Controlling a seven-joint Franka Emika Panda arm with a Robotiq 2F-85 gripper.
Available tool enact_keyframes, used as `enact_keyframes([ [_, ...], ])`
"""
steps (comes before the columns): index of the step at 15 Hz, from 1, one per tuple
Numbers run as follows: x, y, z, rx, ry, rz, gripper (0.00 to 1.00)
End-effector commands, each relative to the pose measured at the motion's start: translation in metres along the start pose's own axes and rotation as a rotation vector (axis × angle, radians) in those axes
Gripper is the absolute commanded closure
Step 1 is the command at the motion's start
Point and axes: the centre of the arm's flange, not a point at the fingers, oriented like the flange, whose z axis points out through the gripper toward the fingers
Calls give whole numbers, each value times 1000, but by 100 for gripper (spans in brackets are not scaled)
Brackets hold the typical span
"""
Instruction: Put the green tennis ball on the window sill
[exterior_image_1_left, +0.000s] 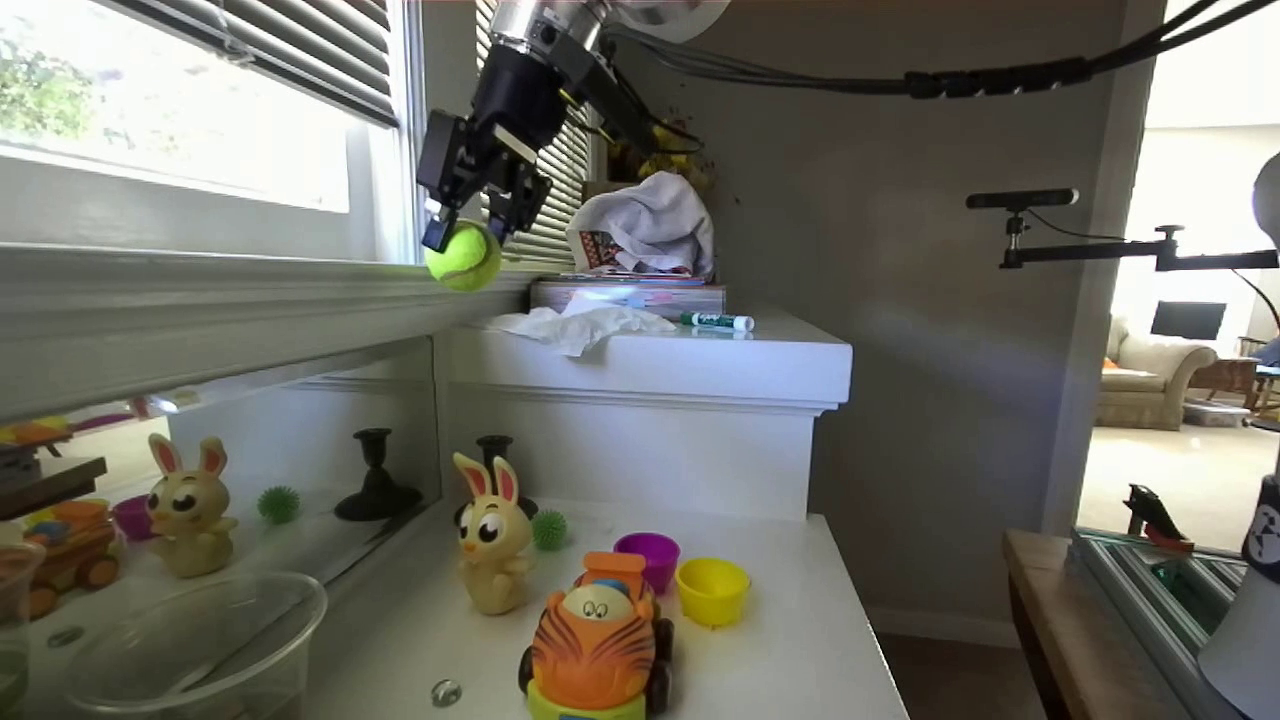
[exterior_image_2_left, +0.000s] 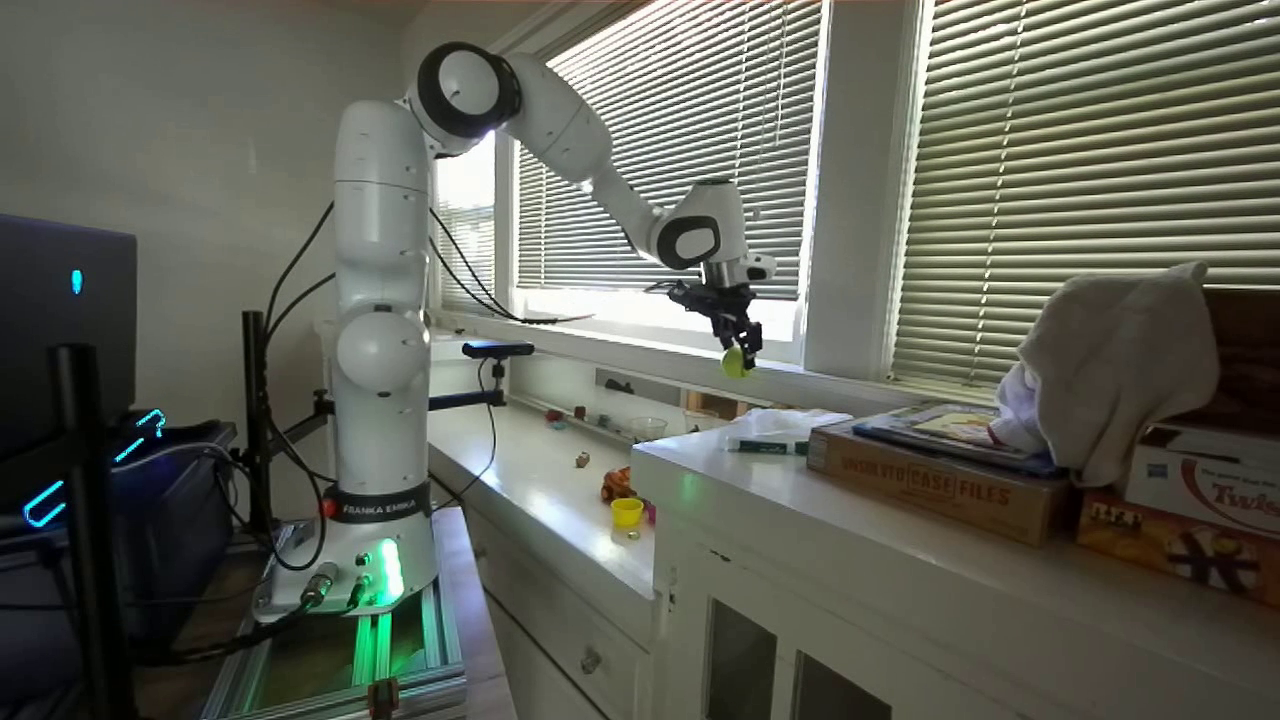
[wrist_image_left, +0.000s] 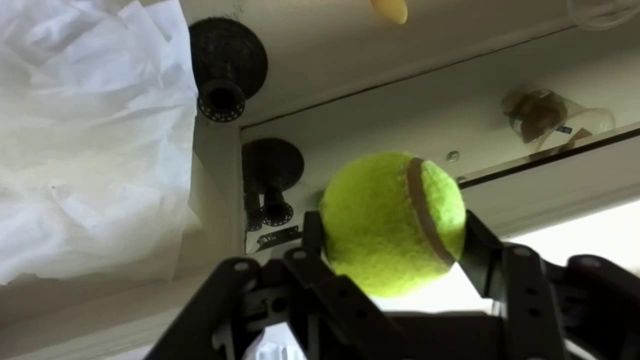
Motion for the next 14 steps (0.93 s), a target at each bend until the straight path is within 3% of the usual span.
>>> enact_keyframes([
  [1,-9,-10,2,0,79,-71,58],
  [14,16,-25,11,5,270,-83,58],
])
